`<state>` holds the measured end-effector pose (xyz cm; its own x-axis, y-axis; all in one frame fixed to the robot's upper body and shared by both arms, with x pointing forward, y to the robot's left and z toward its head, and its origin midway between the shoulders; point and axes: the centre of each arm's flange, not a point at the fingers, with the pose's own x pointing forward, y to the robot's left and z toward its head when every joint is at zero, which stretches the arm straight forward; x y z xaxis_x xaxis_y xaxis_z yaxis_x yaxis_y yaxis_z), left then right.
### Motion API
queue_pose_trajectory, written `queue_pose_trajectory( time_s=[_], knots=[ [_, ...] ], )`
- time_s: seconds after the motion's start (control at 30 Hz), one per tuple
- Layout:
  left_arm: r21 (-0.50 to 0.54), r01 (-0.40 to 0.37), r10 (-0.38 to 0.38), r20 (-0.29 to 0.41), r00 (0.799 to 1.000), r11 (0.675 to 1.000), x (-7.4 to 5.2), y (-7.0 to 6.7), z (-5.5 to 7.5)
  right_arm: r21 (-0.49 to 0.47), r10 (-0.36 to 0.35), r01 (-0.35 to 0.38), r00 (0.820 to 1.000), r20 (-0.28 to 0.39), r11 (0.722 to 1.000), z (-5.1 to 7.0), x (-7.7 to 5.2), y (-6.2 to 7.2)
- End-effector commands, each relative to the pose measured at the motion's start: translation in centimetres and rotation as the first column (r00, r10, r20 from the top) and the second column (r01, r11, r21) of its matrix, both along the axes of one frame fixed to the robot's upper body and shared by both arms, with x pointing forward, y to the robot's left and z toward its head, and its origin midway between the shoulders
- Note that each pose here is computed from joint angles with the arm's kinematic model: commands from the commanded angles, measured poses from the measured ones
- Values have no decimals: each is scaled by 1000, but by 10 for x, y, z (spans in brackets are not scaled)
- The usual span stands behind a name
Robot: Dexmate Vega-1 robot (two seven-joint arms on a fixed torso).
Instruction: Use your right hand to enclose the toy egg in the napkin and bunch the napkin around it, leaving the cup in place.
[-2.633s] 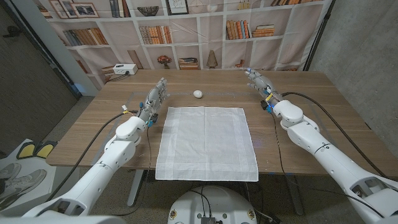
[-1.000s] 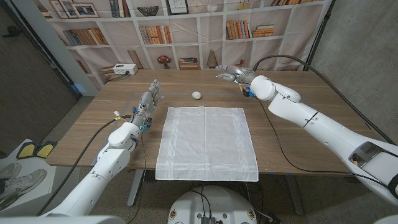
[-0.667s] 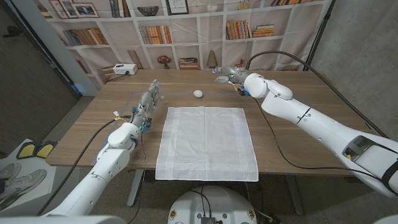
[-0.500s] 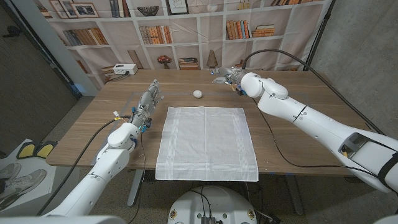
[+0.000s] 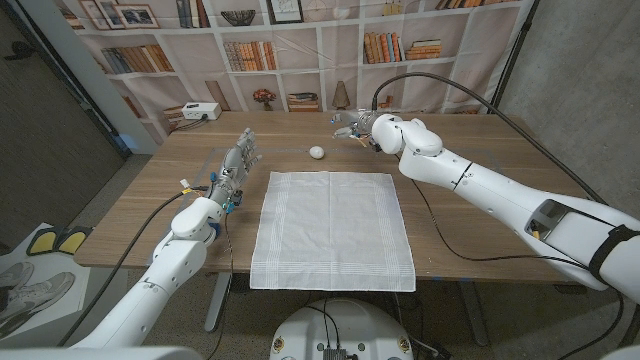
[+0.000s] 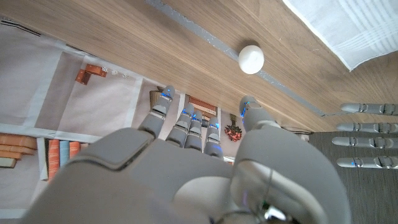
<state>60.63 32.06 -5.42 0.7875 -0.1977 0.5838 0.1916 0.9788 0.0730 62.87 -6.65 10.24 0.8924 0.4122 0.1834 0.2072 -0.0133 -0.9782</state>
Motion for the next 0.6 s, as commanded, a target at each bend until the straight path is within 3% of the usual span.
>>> queue_pose_trajectory(
  time_s=[0.03,0.6],
  knots=[
    [-8,-6,6,-9,1000,1000,2,1,-3,-88,-14,12,999,-28,996,-1,10,18],
    [-11,-10,10,-22,1000,1000,0,2,-4,-148,-35,21,995,-91,989,-10,33,34]
  ],
)
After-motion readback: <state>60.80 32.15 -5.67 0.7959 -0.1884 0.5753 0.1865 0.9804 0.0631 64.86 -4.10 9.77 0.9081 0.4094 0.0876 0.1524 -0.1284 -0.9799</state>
